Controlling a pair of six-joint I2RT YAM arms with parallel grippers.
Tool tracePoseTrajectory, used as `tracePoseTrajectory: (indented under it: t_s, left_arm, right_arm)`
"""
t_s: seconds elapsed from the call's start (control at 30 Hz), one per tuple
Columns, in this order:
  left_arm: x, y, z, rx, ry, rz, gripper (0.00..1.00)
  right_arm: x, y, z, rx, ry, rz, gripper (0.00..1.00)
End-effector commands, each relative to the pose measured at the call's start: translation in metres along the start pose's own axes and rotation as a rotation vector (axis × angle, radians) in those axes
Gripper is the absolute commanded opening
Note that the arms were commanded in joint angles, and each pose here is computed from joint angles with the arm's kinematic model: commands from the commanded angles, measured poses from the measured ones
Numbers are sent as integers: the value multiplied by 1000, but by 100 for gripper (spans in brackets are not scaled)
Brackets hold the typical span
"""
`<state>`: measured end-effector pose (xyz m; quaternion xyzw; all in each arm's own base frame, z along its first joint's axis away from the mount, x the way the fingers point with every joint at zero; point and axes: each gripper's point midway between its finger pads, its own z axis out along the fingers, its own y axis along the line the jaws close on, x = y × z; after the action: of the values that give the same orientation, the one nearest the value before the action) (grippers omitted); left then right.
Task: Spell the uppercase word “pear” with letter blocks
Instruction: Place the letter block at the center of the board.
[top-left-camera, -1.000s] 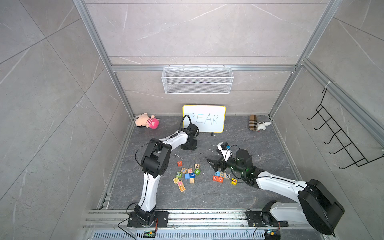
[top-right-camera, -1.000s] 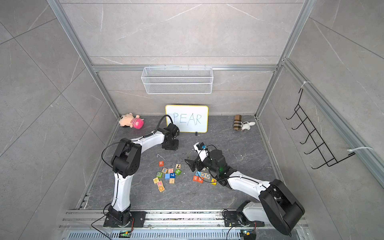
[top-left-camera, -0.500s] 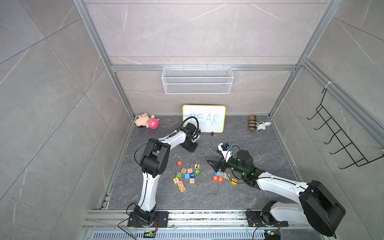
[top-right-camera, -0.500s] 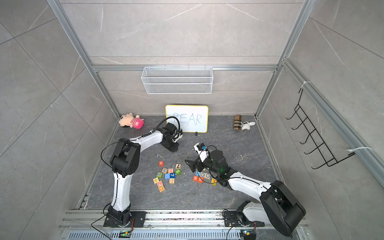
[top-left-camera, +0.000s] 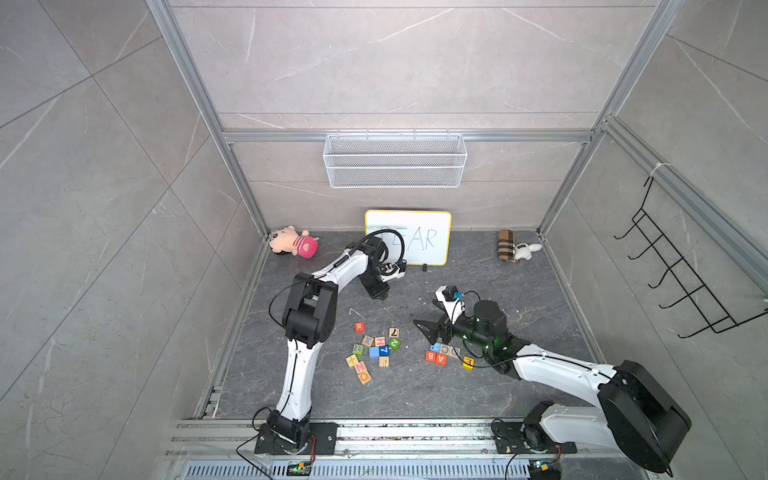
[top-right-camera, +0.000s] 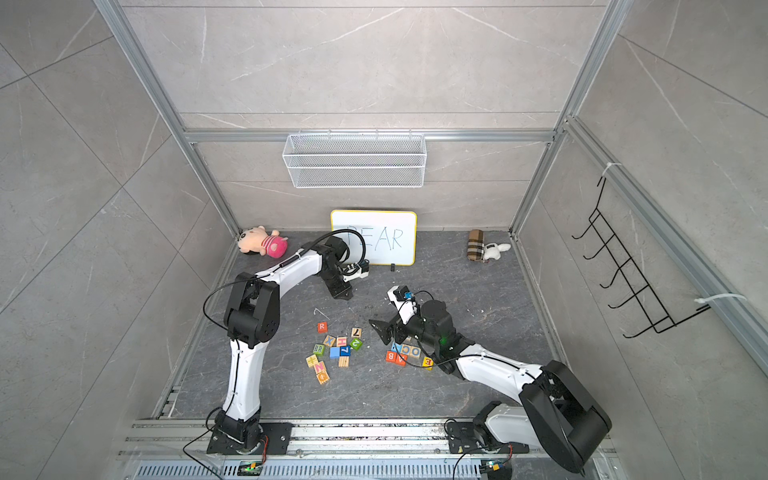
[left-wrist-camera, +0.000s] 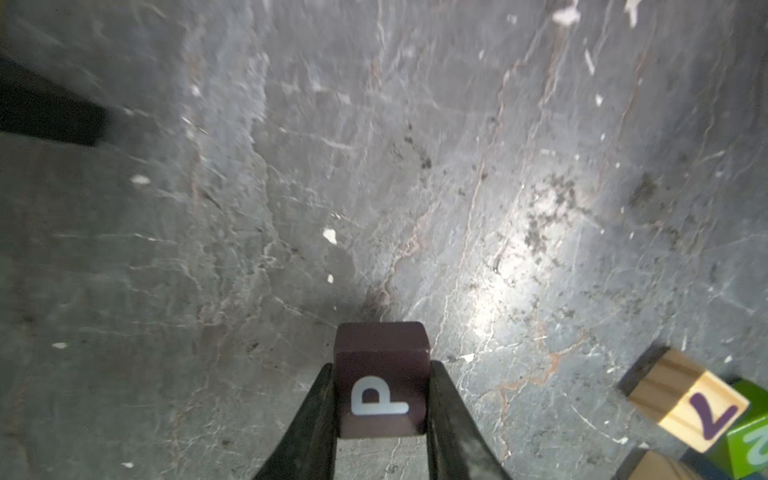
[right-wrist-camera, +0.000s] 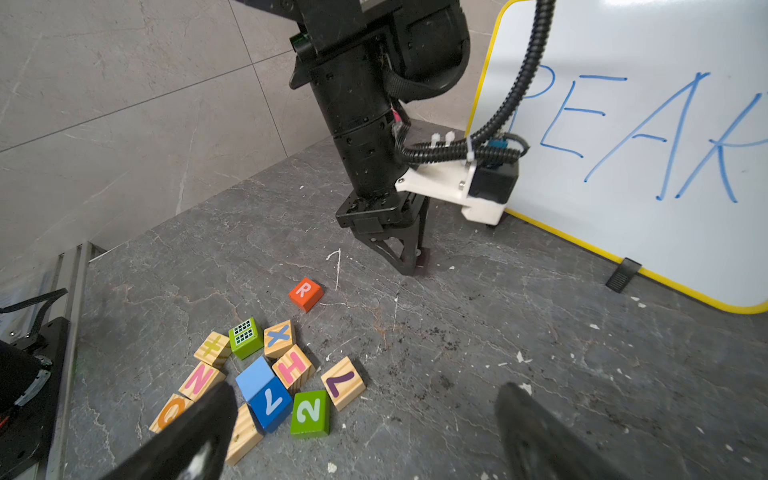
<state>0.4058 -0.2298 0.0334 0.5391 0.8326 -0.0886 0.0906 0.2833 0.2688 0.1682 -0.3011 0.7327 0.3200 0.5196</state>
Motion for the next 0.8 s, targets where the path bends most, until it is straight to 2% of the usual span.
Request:
tracePoseTrajectory:
  t_s: [0.0, 0.17, 0.5, 0.63, 0.77]
  left_arm:
    - [10, -8, -3, 25, 23, 109, 22]
    - [7, -8, -5, 14, 4, 165, 24]
    - [20, -4, 6, 14, 69, 248, 30]
    - [17, 1, 6, 1, 64, 275, 31]
    - [10, 4, 3, -8, 44, 300, 38]
  right_arm:
    - [-4, 6, -3, -23, -29, 2, 99]
    - [-5, 8, -2, -38, -31, 5, 99]
    - [-5, 8, -3, -37, -32, -2, 99]
    - [-6, 8, -2, -40, -35, -2, 99]
    - [-6, 8, -3, -37, -37, -6, 99]
